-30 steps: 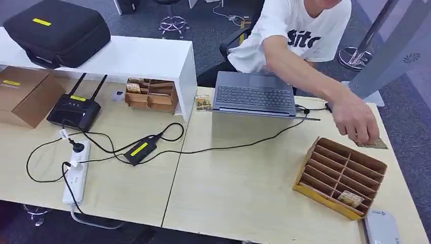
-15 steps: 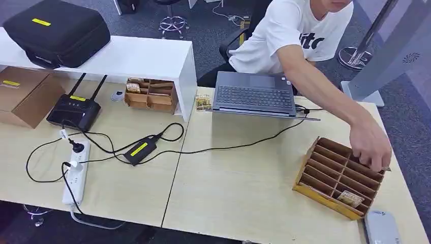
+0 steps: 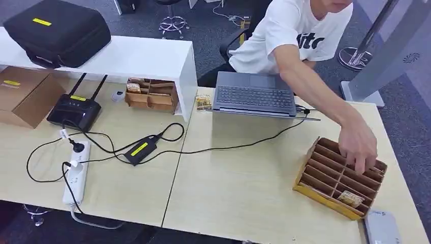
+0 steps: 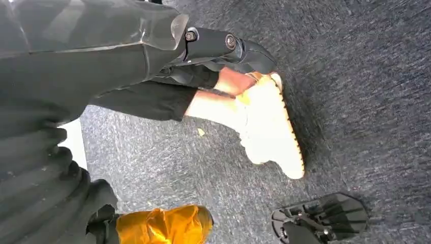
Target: Pass the card to the sensor for recognition and then transmit it.
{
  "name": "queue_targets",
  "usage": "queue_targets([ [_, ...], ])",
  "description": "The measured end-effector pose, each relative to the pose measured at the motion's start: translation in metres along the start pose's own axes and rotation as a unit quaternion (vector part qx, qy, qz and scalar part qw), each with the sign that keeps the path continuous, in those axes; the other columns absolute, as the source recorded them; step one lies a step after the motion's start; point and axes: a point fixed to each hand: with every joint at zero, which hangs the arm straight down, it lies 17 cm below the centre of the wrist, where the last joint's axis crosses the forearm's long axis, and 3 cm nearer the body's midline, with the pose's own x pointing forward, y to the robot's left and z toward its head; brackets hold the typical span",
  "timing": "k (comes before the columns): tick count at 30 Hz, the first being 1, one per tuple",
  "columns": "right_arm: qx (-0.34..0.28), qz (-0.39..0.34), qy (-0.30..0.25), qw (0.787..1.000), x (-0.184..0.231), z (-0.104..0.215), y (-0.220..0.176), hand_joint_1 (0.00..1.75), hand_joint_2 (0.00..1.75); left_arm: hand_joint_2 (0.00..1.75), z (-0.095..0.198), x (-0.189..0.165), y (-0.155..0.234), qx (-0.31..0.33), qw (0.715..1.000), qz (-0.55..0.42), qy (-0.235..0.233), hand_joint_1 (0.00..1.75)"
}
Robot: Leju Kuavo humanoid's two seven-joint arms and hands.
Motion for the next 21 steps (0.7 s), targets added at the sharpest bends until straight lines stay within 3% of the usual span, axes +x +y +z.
queue_targets([
  [3,0.051,0.022,0.009,0.998,-0.006,0.004,0.02,0.0,0.0,1.75,0.0,0.0,0.0,-0.003,1.0,-0.006,0.0,0.0],
  [5,0.028,0.023,0.016,0.999,-0.01,0.002,0.017,0.0,0.0,1.75,0.0,0.0,0.0,-0.001,1.0,-0.005,0.001,0.0],
  [7,-0.039,0.002,0.015,0.999,-0.01,-0.001,-0.009,0.0,0.0,1.75,0.0,0.0,0.002,0.006,1.0,0.001,0.001,0.0],
  [9,-0.055,-0.011,0.01,0.998,-0.007,-0.002,-0.017,0.0,0.0,1.75,0.0,0.0,0.003,0.009,1.0,0.003,0.0,0.0],
  [15,0.051,0.029,-0.001,0.998,-0.005,0.004,0.021,0.0,0.0,1.75,0.0,0.0,0.001,-0.001,1.0,-0.006,-0.001,0.0],
  [17,0.021,0.019,-0.001,1.0,-0.006,0.002,0.014,0.0,0.0,1.75,0.0,0.0,0.002,0.001,1.0,-0.003,0.0,0.0],
  [19,-0.048,-0.009,-0.002,0.999,-0.004,-0.002,-0.013,0.0,0.0,1.75,-0.001,0.0,0.004,0.008,1.0,0.004,0.001,0.0],
  [21,-0.049,-0.019,-0.002,0.999,-0.003,-0.002,-0.015,0.0,0.0,1.75,-0.001,0.0,0.004,0.01,1.0,0.005,0.0,0.0],
])
